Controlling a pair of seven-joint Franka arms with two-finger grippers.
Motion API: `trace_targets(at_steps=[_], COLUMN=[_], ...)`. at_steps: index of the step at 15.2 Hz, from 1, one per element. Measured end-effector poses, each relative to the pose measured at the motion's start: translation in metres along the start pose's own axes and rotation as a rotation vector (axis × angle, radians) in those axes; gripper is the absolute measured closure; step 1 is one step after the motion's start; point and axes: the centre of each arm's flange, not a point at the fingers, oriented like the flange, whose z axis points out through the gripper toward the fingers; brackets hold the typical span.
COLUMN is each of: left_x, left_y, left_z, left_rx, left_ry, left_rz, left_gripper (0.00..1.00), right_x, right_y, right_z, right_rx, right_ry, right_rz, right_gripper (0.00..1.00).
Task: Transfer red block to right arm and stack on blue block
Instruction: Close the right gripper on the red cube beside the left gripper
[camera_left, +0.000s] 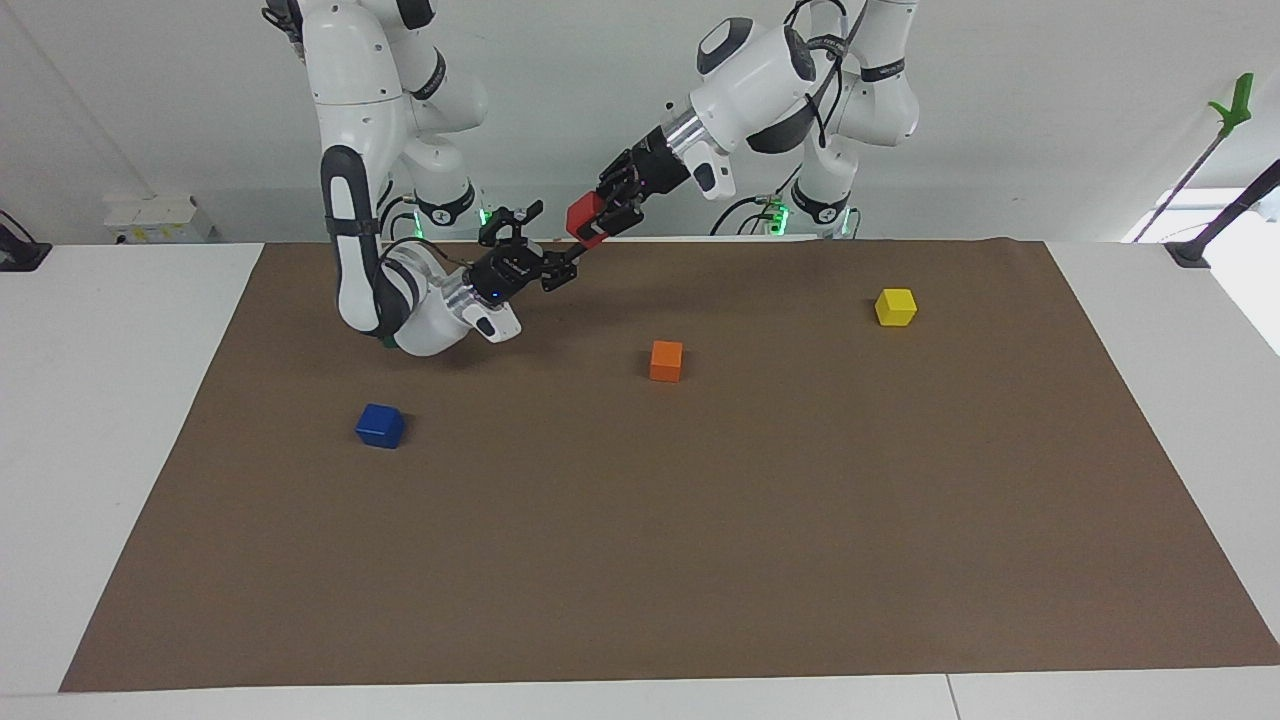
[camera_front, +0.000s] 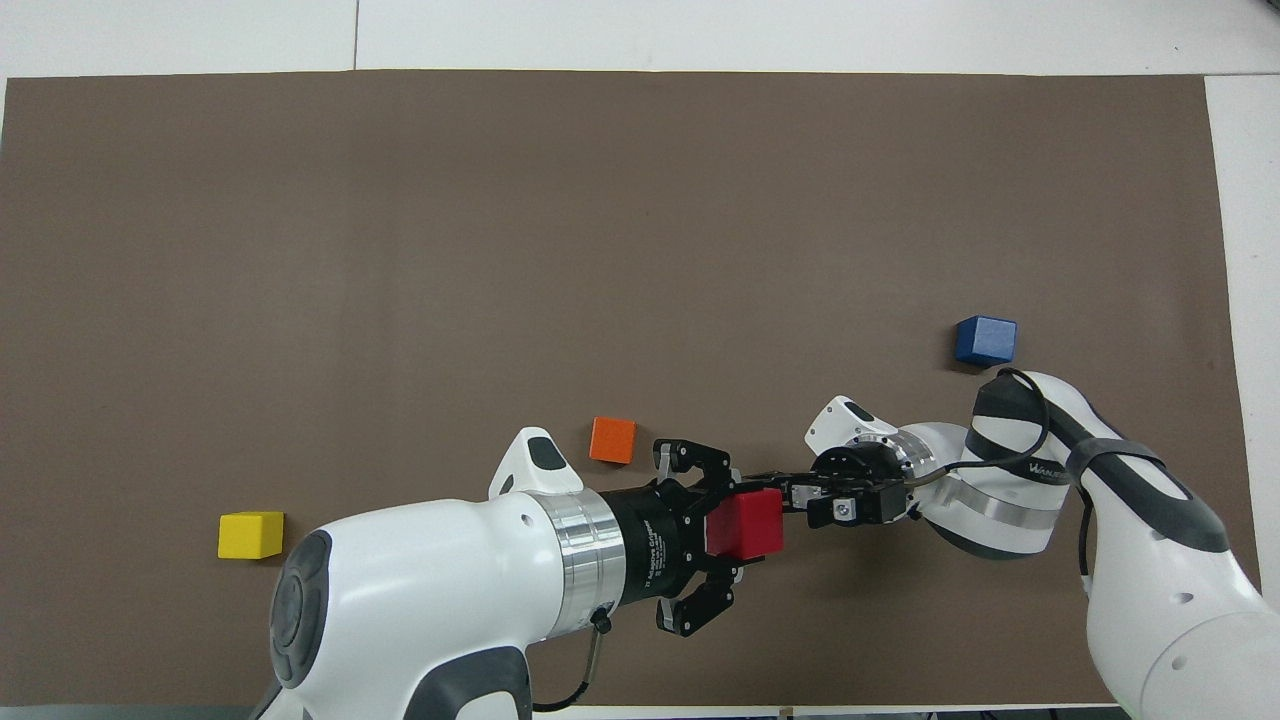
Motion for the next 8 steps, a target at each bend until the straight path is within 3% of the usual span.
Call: trace_targets(at_steps=[7,8], left_x=[-0.0044,-0.0042], left_y=[-0.0073,-0.0073], left_z=[0.0053,0.0054], left_rx=[0.012,0.012], left_ry=[0.003,0.003], left_rz=[-0.017,-0.018], left_gripper=[0.45,0.45], right_x=[-0.0031,-0.005], right_y=[0.0058,0.0068], right_z=[0.0037,0.0034], right_rx=[0.002,-0.001], right_ry=[-0.006,-0.014], right_rz=[-0.007,0.002], right_gripper=[0.0,0.09])
